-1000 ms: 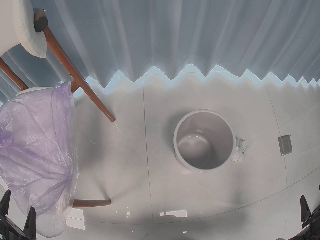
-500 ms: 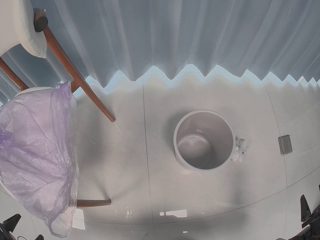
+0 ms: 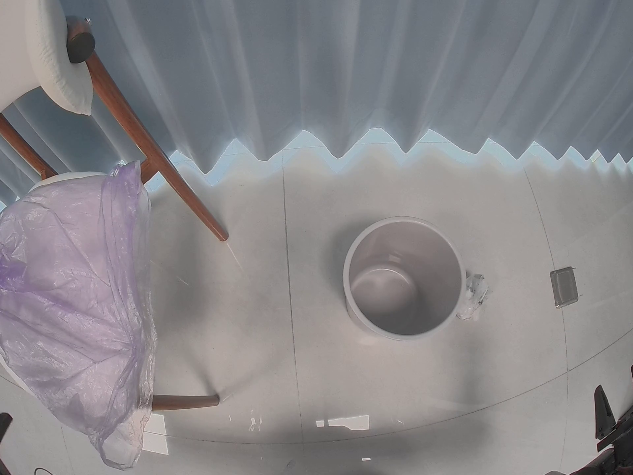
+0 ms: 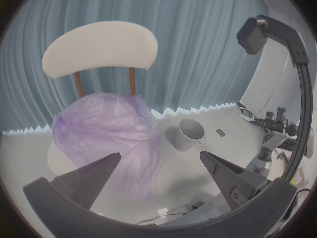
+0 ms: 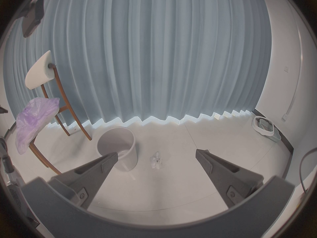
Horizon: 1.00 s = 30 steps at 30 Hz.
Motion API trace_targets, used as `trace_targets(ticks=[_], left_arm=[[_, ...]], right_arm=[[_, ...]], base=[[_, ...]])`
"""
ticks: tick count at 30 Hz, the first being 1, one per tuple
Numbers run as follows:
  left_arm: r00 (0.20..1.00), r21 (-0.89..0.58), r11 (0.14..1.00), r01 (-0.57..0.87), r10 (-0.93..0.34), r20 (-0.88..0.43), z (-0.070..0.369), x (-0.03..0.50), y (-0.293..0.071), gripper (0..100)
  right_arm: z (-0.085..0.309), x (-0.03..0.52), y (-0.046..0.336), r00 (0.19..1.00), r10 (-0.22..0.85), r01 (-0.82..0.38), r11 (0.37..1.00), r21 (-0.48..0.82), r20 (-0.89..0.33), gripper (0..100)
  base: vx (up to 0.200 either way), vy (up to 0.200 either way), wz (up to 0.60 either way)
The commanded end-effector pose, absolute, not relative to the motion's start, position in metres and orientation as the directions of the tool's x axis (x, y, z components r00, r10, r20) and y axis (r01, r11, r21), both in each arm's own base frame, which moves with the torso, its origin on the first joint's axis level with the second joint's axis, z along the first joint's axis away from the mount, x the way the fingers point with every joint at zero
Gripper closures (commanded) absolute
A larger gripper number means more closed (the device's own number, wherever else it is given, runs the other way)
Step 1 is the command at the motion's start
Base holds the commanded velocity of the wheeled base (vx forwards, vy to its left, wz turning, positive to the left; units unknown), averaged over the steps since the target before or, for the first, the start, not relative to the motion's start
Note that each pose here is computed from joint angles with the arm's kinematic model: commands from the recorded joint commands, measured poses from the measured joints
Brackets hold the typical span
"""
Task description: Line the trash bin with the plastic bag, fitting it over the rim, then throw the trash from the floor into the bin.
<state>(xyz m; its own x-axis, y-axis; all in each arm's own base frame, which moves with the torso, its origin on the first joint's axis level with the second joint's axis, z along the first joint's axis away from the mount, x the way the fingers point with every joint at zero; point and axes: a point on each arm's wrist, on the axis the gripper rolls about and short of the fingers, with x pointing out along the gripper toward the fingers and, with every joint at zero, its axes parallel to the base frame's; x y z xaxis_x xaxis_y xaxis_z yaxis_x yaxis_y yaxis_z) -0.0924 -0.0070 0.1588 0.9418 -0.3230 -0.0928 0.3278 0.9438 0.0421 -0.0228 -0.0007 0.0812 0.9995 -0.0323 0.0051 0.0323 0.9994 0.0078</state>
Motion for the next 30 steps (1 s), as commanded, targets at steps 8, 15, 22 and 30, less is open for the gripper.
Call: trace_targets(ticks=[8, 15, 22, 30], left_arm=[[0.920, 0.194, 0.900, 0.392, -0.378, -0.103, 0.187, -0.026, -0.008, 0], [0.819, 0.154, 0.805, 0.573, -0.555, -0.146, 0.192, -0.002, -0.011, 0], [0.723, 0.189, 0.698, 0.691, -0.663, -0.193, 0.197, 0.023, -0.016, 0], [0.615, 0.271, 0.554, 0.787, -0.741, -0.271, 0.195, 0.041, -0.026, 0]], right_arm=[[0.076, -0.023, -0.001, 0.999, -0.032, 0.032, 0.999, 0.008, 0.005, 0], [0.076, -0.023, -0.001, 0.999, -0.032, 0.032, 0.999, 0.008, 0.006, 0], [0.076, -0.023, -0.001, 0.999, -0.032, 0.032, 0.999, 0.008, 0.006, 0], [0.076, -0.023, -0.001, 0.999, -0.032, 0.032, 0.999, 0.008, 0.005, 0]], base=[[0.000, 0.000, 0.00], [0.000, 0.000, 0.00], [0.000, 0.000, 0.00], [0.000, 0.000, 0.00]])
